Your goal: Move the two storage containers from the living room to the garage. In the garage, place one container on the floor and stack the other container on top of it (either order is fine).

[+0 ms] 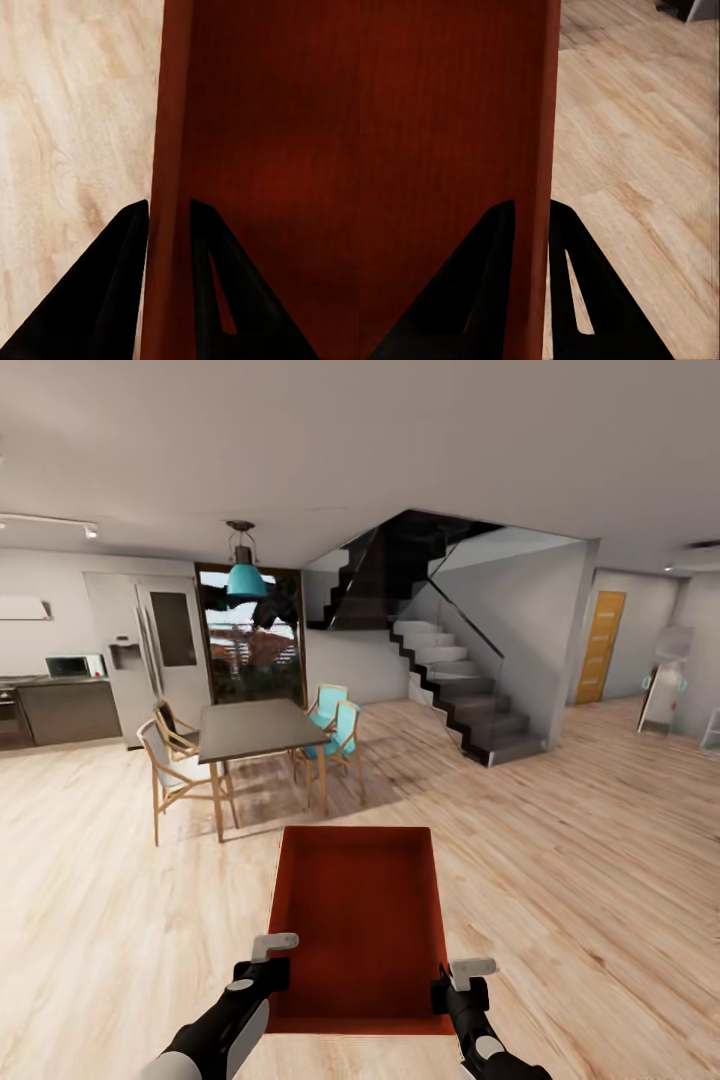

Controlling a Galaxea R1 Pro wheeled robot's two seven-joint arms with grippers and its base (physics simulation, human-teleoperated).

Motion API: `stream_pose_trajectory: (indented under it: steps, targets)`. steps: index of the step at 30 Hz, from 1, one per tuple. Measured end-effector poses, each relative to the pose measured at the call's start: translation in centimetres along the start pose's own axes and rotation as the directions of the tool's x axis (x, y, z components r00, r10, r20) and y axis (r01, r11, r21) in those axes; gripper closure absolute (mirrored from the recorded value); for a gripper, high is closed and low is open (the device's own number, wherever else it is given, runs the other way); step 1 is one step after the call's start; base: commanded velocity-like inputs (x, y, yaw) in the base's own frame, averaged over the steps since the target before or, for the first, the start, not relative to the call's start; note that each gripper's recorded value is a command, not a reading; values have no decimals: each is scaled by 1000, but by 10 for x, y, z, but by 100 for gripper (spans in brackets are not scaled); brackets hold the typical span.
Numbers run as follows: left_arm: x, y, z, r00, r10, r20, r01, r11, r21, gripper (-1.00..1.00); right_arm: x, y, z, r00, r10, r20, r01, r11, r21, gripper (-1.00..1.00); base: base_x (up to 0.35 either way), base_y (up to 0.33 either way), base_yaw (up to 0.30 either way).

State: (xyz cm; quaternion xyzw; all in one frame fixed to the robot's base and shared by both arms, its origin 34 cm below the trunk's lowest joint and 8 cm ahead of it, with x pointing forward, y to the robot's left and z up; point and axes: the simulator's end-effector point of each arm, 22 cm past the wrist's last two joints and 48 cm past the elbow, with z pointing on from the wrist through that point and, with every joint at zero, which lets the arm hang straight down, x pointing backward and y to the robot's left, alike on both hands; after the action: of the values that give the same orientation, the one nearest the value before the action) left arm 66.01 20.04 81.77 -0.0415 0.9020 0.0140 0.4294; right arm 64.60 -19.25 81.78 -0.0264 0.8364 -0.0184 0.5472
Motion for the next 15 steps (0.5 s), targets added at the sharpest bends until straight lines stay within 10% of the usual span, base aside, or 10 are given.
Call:
stream_pose_trajectory:
  steps: [15]
  targets:
    - [0,0,0,1000,0,0,0,1000,0,100,0,0,0,1000,0,0,0,1000,0,100,321,0,-287]
